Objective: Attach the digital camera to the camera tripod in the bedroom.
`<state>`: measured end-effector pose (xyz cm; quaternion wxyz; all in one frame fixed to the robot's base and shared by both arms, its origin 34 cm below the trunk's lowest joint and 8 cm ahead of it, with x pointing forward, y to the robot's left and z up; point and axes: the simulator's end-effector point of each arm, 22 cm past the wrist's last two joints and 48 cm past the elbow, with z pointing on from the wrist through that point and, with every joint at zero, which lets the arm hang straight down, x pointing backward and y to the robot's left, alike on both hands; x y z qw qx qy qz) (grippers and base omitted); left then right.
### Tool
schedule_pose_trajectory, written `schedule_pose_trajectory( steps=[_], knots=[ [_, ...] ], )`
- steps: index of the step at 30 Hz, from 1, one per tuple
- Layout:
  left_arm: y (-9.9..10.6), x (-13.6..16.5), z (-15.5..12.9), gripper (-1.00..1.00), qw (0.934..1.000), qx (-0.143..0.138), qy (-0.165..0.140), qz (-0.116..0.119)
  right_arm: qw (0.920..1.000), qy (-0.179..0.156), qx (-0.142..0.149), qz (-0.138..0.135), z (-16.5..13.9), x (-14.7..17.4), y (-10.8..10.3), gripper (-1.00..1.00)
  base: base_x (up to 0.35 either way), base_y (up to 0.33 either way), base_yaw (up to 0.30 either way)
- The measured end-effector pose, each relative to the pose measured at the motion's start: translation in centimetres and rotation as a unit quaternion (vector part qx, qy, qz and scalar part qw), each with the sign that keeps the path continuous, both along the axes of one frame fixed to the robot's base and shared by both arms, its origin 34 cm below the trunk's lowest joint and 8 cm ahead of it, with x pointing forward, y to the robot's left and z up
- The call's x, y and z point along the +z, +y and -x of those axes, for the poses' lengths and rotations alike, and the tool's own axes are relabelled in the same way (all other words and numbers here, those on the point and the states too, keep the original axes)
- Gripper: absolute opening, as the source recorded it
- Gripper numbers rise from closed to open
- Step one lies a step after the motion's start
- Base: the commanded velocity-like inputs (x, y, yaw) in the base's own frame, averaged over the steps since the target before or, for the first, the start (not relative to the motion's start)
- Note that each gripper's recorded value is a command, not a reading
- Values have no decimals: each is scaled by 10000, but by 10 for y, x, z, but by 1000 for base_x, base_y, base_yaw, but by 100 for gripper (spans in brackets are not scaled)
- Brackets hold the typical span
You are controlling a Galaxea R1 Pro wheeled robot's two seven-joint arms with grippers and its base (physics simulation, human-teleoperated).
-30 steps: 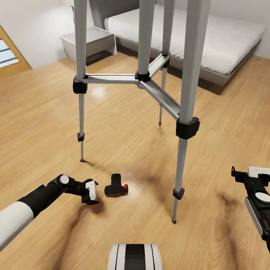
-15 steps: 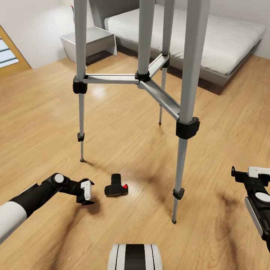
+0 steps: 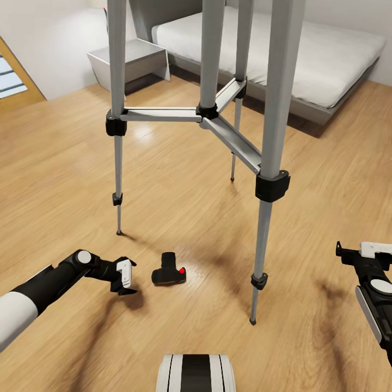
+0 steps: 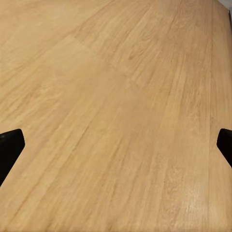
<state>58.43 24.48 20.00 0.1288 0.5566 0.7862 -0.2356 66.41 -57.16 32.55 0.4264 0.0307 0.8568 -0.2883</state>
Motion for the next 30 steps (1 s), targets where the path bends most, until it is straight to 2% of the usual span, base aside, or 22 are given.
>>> schedule_pose_trajectory(
  steps=[18, 30],
  knots=[
    [-25, 16, -14, 100, 9996, -58, -186, 180, 10000, 0, 0, 0, 0, 0, 0, 100, 0, 0, 0],
    [-31, 24, -26, 100, 9993, -54, -305, 227, 10000, 0, 0, 0, 0, 0, 0, 100, 0, 0, 0]
  ],
)
